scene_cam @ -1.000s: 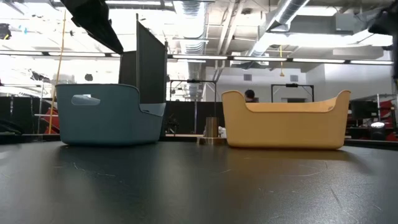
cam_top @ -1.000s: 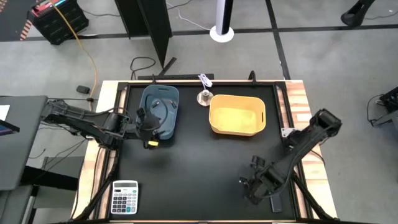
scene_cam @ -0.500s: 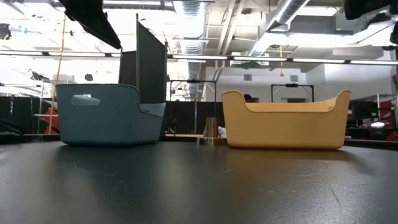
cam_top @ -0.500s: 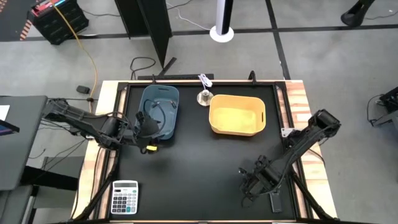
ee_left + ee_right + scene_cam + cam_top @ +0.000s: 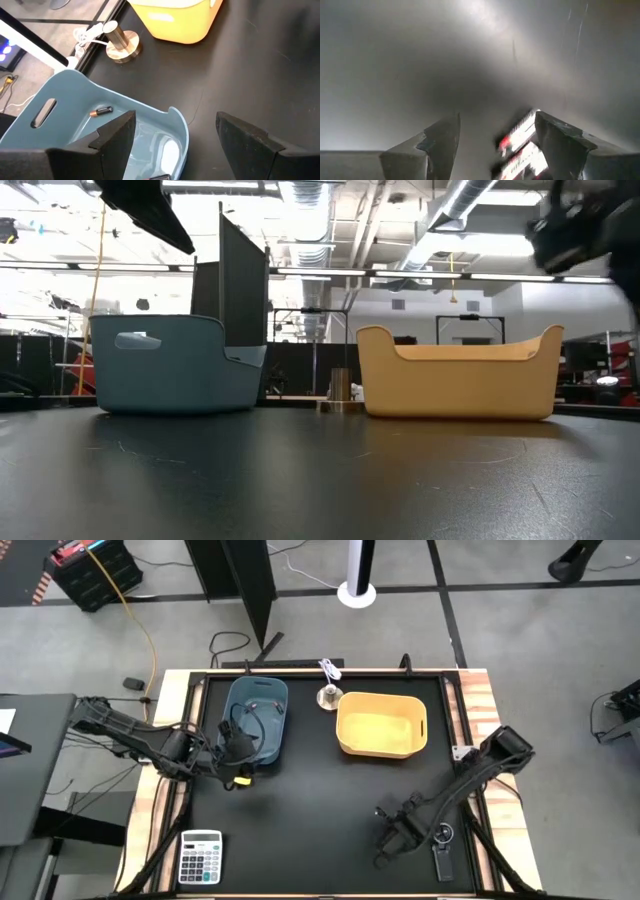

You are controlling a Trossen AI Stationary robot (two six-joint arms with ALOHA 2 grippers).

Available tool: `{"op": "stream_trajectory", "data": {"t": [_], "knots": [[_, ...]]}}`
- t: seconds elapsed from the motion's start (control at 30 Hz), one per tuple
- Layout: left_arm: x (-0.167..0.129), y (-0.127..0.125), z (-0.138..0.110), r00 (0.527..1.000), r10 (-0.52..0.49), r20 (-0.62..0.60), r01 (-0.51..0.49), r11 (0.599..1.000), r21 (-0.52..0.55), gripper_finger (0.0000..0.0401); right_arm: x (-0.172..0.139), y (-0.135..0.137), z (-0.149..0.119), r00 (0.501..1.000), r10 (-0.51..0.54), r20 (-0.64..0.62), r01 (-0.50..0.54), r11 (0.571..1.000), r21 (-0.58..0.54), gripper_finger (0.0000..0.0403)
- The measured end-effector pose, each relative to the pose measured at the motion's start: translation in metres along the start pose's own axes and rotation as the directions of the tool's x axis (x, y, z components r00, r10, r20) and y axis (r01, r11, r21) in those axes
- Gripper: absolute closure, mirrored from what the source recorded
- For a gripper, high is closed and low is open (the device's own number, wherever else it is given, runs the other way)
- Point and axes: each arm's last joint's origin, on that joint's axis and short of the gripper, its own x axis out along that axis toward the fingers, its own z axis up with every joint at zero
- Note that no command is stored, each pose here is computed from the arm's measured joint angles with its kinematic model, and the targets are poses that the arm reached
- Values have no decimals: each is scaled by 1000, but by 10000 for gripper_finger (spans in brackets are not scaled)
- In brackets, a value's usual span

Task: Sort batteries
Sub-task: Put the left silver battery into the yellow bin

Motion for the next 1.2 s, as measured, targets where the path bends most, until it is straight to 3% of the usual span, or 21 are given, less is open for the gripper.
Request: {"op": "stream_trajectory", "data": {"t": [0.23, 0.43, 0.53, 1.2], "knots": [[0, 0, 0, 1000, -1, 2, 1, 1000, 4, 129, -1, -39, 2, 996, 44, 73, -45, 999, 18, 127], [0, 0, 0, 1000, -1, 1, 1, 1000, -3, 129, 7, -68, -18, 983, 157, 92, -171, 972, 161, 127], [0, 0, 0, 1000, -1, 2, 1, 1000, -4, 129, 8, -65, -19, 976, 195, 95, -209, 960, 185, 127], [0, 0, 0, 1000, -1, 1, 1, 1000, -4, 129, 32, -41, -18, 992, 124, 19, -126, 975, 186, 127]]}}
